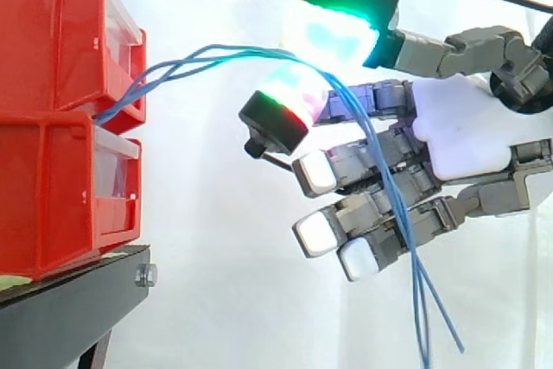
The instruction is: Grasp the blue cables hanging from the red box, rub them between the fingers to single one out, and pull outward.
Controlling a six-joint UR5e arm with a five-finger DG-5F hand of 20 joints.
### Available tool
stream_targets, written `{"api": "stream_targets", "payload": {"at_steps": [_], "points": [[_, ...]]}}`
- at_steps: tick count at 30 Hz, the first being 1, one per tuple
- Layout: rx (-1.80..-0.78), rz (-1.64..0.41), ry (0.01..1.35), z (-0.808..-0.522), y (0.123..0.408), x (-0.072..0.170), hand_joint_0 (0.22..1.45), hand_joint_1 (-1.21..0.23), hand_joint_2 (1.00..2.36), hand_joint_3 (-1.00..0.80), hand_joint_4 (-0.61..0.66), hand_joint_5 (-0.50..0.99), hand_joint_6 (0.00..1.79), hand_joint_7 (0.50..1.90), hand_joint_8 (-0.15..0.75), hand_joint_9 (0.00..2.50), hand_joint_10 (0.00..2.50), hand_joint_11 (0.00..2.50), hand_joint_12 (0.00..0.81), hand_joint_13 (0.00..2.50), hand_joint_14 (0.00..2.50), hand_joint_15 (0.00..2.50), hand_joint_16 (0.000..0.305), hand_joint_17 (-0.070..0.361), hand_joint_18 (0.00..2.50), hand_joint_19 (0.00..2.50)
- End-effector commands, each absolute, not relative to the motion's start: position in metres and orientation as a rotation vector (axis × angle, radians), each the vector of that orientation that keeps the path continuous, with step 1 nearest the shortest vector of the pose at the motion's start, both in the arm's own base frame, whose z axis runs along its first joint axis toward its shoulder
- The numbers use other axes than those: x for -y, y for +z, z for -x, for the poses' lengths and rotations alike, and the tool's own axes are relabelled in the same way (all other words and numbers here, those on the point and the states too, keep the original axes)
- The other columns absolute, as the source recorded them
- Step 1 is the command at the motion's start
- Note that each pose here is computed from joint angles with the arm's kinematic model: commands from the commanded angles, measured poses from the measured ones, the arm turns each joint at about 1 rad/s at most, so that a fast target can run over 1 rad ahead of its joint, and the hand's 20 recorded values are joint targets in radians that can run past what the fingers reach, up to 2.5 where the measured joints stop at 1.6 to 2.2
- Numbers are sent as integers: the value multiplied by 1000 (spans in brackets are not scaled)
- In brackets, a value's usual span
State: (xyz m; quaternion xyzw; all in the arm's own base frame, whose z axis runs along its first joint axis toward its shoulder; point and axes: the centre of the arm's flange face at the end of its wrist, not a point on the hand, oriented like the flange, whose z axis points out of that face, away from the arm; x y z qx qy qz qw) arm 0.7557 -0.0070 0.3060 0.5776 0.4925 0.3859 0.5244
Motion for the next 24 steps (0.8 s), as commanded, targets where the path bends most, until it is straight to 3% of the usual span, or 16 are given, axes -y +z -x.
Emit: {"api": "stream_targets", "payload": {"at_steps": [1, 16, 24], "points": [[-1194, -1391, 908, -753, 305, 8, 826, -889, 1000, -500, -354, -146, 946, 1354, 173, 1019, 19, 651, 308, 860, 23, 536, 38, 85, 761, 512], [-1193, -1403, 913, -753, 305, 7, 720, -918, 1000, -500, -316, -103, 936, 1227, 182, 1141, 21, 632, 295, 986, 26, 610, 35, 79, 842, 532], [-1201, -1404, 912, -752, 305, 7, 606, -1025, 1000, -500, -145, -116, 910, 1119, 173, 1069, 22, 648, 307, 924, 25, 615, 37, 84, 798, 517]]}}
